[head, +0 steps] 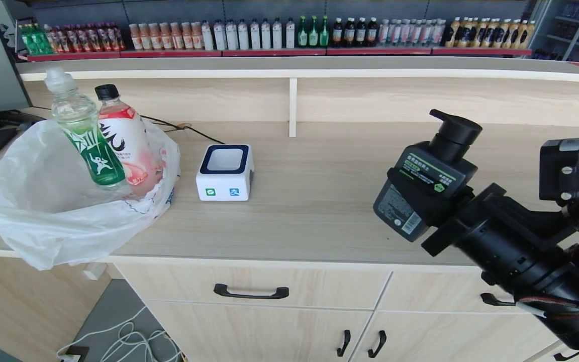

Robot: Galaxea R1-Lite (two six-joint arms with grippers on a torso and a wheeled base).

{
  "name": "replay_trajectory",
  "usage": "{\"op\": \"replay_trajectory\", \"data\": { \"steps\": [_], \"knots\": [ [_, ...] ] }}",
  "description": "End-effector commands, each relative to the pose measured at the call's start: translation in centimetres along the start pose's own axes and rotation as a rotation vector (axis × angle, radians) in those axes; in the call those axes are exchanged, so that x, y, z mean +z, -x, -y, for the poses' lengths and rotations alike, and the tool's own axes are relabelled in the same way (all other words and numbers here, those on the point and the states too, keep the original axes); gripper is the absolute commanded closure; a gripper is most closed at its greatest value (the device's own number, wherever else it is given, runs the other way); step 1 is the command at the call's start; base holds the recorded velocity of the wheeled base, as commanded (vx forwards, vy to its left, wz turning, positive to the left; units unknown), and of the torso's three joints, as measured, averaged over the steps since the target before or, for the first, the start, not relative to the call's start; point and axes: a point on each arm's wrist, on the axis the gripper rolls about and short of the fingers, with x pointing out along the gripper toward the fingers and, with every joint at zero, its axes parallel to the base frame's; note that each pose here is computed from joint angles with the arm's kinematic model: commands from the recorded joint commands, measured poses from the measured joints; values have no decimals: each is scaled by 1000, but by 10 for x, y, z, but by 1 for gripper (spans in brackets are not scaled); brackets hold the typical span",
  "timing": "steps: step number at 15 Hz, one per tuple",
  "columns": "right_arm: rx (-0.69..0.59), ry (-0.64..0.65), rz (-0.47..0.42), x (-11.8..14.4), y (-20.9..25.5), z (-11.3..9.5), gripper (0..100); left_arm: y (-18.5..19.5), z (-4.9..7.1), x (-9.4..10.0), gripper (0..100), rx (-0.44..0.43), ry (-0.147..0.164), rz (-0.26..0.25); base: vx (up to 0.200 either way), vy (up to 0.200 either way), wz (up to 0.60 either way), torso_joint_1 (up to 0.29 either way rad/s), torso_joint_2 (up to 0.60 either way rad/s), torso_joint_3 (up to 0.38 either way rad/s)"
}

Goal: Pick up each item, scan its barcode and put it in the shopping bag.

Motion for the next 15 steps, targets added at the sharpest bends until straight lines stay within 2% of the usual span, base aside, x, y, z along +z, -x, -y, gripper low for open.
{"op": "replay_trajectory", "data": {
  "steps": [1,6,8,14,15],
  "knots": [
    [-1,0,1,0,0,0,100,0,0,0,0,0,0,0,0,0,0,0,0,0],
    [1,0,24,7,2,0,100,0,0,0,0,0,-1,0,0,0,0,0,0,0],
    [2,0,35,10,5,0,100,0,0,0,0,0,-1,0,-200,0,0,2,5,-2],
    [-10,7,65,22,18,3,100,0,0,0,0,0,0,0,0,0,0,8,0,-1],
    [-12,11,69,23,19,3,100,0,0,0,0,0,0,0,0,200,0,7,-2,2]
  ]
}}
